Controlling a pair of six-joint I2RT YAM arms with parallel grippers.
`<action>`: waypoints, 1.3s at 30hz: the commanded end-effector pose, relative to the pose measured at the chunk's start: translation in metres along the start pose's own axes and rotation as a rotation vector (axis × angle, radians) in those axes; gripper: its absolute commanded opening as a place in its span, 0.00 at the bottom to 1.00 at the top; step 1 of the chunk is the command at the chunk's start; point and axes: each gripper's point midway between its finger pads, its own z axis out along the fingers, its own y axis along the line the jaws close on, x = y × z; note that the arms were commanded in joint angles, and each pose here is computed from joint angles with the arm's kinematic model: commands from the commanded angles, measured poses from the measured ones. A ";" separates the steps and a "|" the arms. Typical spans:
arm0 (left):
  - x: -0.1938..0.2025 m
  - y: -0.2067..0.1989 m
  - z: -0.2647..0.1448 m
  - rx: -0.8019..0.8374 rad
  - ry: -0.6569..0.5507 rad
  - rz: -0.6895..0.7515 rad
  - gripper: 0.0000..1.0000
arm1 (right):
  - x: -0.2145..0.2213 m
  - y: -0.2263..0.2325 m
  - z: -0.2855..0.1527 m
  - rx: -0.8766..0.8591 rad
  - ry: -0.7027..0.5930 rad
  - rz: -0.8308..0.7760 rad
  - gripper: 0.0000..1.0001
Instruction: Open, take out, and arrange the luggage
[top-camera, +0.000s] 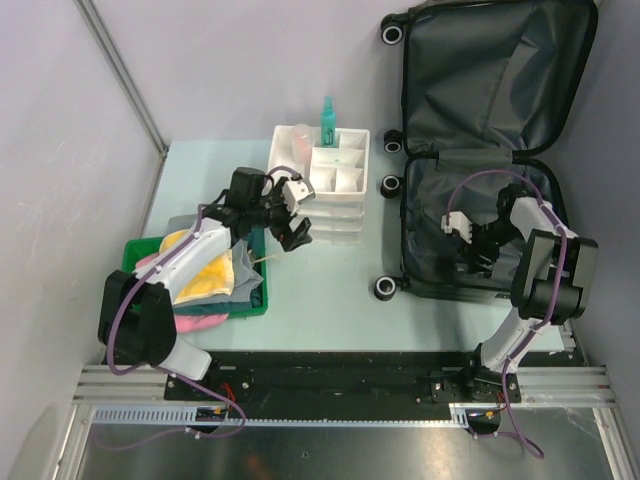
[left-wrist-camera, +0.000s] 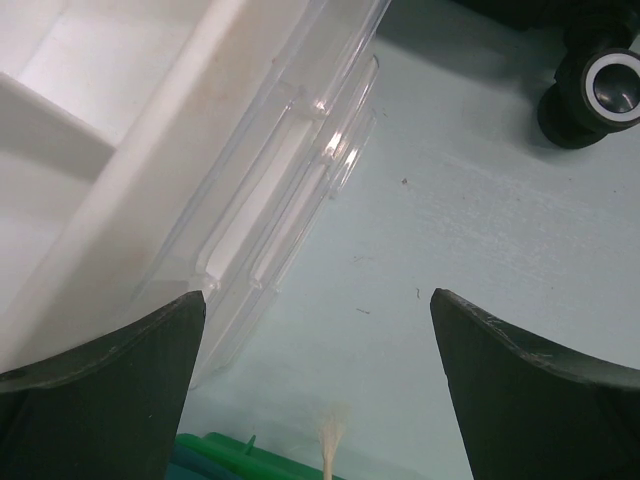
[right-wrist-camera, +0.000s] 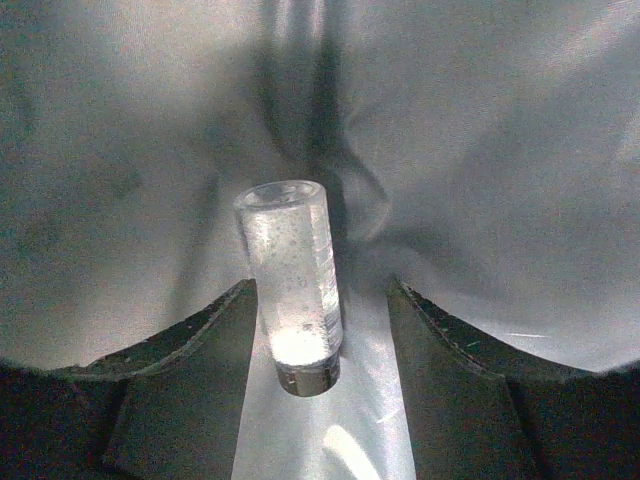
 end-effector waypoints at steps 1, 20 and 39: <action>-0.056 0.004 -0.025 -0.046 -0.146 0.152 1.00 | 0.019 0.007 0.017 -0.035 0.065 -0.041 0.60; -0.110 -0.024 -0.061 -0.094 -0.274 0.307 1.00 | 0.018 0.039 -0.002 -0.026 0.081 -0.133 0.56; -0.154 -0.016 -0.078 -0.158 -0.359 0.302 1.00 | 0.011 0.013 0.004 0.107 0.078 -0.054 0.28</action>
